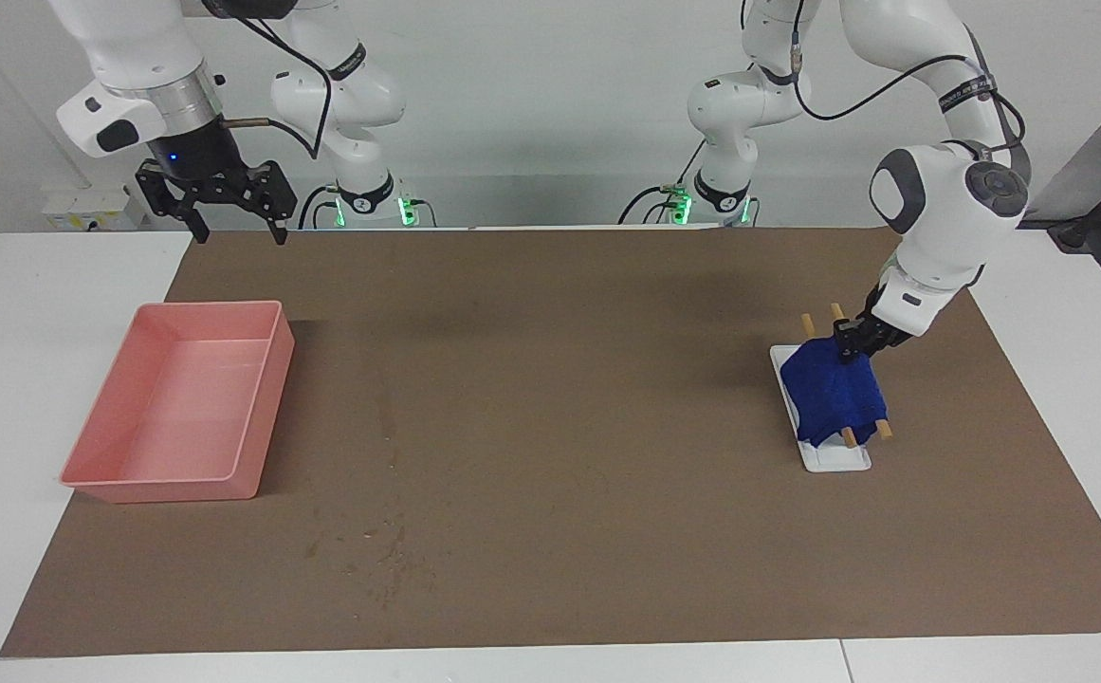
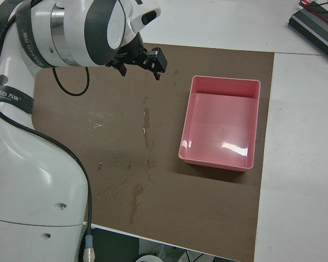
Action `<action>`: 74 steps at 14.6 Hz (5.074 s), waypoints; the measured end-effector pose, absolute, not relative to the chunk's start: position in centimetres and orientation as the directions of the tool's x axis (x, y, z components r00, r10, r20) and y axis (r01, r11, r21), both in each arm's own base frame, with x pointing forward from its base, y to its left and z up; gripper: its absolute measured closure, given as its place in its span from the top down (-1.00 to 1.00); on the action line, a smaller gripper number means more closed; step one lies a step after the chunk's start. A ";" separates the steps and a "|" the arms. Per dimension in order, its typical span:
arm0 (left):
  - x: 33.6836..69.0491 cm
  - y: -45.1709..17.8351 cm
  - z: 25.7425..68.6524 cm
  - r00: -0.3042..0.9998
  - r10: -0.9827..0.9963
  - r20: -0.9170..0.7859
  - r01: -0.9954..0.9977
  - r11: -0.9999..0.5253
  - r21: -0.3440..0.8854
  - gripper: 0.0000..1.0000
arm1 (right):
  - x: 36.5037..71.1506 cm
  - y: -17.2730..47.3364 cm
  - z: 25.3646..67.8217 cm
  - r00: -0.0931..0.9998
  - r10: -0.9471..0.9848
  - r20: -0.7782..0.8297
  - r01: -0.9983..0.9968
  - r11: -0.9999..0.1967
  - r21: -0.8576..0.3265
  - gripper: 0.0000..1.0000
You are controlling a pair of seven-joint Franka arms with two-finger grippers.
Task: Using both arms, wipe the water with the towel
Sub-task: 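Move the left gripper onto the blue towel on the white tray, then close the left gripper on the blue towel's edge, then lift the towel with the left gripper while the right gripper approaches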
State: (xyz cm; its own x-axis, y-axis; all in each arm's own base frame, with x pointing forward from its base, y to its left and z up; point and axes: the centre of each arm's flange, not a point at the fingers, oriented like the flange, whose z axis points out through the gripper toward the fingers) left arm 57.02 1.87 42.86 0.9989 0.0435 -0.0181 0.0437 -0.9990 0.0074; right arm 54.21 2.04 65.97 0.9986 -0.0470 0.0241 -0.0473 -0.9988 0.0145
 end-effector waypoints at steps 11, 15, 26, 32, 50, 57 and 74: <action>57.3 2.1 44.1 0.999 0.048 -0.022 0.048 -0.999 0.007 0.14 | 54.2 2.0 65.8 0.999 -0.047 0.020 -0.047 -0.999 0.015 1.00; 57.2 2.2 43.8 0.999 0.047 -0.022 0.047 -0.999 0.003 0.98 | 54.2 2.0 65.7 0.999 -0.047 0.019 -0.047 -0.999 0.015 1.00; 57.0 2.2 42.8 0.999 0.045 -0.023 0.045 -0.999 0.001 -0.26 | 54.2 2.0 65.7 0.999 -0.047 0.018 -0.047 -0.999 0.015 1.00; 56.8 2.0 43.8 0.999 0.038 -0.006 0.038 -0.999 -0.001 -0.88 | 54.2 2.1 65.7 0.999 -0.047 0.018 -0.047 -0.999 0.015 1.00; 57.5 -1.9 52.2 0.985 0.162 -0.062 0.163 -0.987 0.008 -0.88 | 54.1 2.1 65.7 0.999 -0.047 0.018 -0.047 -0.999 0.015 1.00; 56.1 -7.3 55.2 0.958 0.270 -0.101 0.281 -0.953 0.113 -0.88 | 54.1 3.1 65.8 0.994 -0.103 0.025 -0.103 -0.995 -0.004 1.00; 51.4 -25.3 58.8 0.263 0.903 -0.339 0.965 -0.251 0.080 -0.88 | 53.8 19.6 66.1 0.575 -0.744 -0.341 -0.817 -0.498 -0.291 1.00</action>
